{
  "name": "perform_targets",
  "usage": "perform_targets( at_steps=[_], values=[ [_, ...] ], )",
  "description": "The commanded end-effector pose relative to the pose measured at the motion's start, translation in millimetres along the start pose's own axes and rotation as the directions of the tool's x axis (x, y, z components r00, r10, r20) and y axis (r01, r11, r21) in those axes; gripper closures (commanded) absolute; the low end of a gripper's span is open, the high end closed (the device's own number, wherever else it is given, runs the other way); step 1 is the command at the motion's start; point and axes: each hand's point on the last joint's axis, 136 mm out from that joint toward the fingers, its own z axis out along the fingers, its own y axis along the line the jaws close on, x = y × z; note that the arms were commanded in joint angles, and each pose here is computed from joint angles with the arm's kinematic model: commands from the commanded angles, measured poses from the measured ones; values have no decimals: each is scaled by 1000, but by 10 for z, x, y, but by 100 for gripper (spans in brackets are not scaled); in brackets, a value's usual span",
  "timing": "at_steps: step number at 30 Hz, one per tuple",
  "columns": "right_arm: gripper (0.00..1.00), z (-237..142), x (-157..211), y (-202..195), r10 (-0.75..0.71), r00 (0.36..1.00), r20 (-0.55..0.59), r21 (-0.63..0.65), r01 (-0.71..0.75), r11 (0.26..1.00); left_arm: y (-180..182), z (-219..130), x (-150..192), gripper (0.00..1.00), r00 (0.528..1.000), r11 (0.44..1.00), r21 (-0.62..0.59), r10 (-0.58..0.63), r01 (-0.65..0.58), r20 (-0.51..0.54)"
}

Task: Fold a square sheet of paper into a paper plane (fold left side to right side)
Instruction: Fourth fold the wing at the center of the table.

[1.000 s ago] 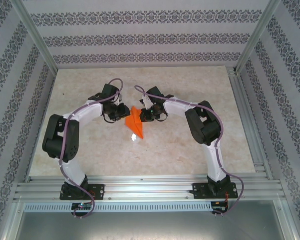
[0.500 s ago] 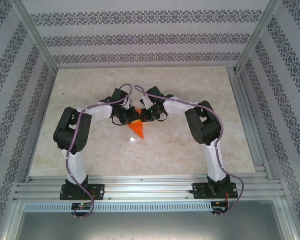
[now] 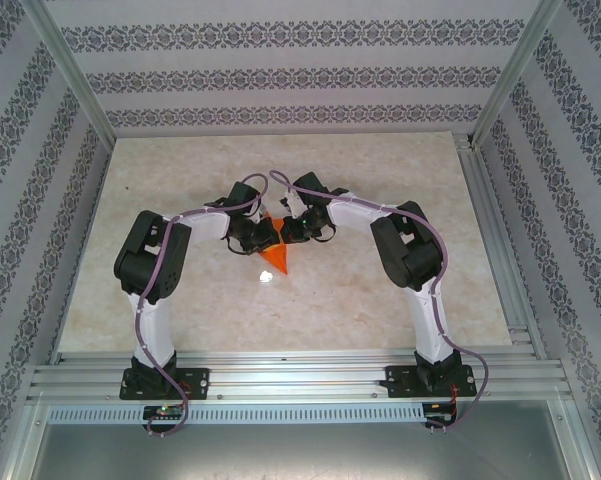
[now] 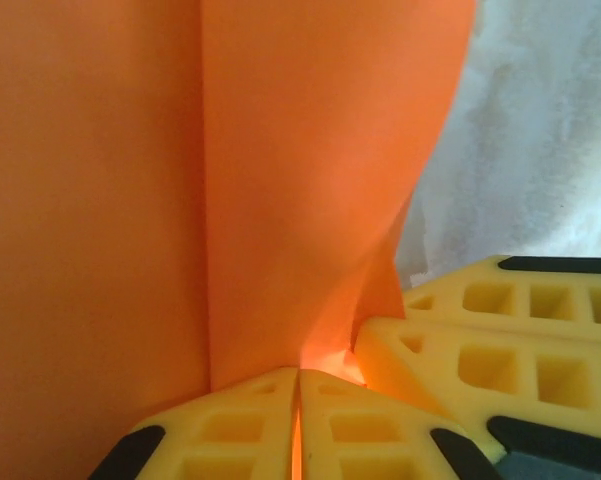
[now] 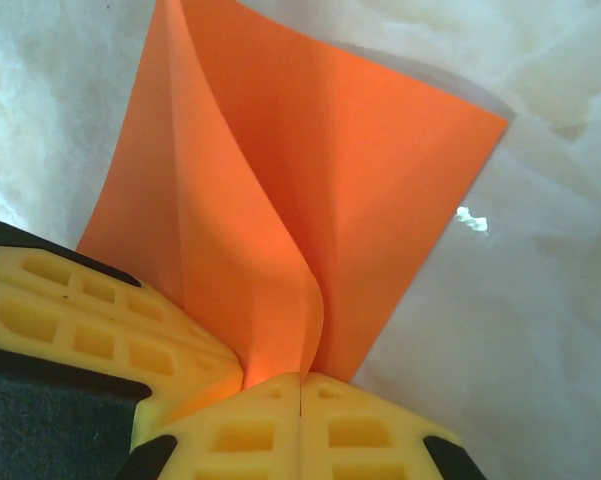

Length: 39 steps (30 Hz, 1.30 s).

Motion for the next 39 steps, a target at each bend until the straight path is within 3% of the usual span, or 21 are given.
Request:
perform_targets(
  at_steps=[1,6,12,16,20,24,39],
  values=[
    [100,143,151,-121,-6,998,-58,50,9,999,264,82,107,89,1000,994,-105,-3,2,-8],
    [100,85,70,-84,-9,999,-38,42,10,999,383,144,165,90,1000,992,-125,-18,16,-17],
    [84,-451,-274,95,-31,995,97,34,28,999,502,189,218,91,999,988,-150,-33,30,-22],
    [82,-709,-228,276,-22,991,136,-9,24,1000,510,197,230,91,999,988,-151,-34,30,-23],
    [93,-623,13,502,35,991,131,-108,-20,994,494,200,238,91,999,989,-148,-28,25,-24],
    [95,-441,196,687,56,992,117,-168,-36,985,506,194,239,91,999,988,-155,-27,23,-25],
    [96,-53,638,535,47,999,-13,-108,-48,993,512,182,236,91,999,986,-168,-19,14,-28]
  ],
)
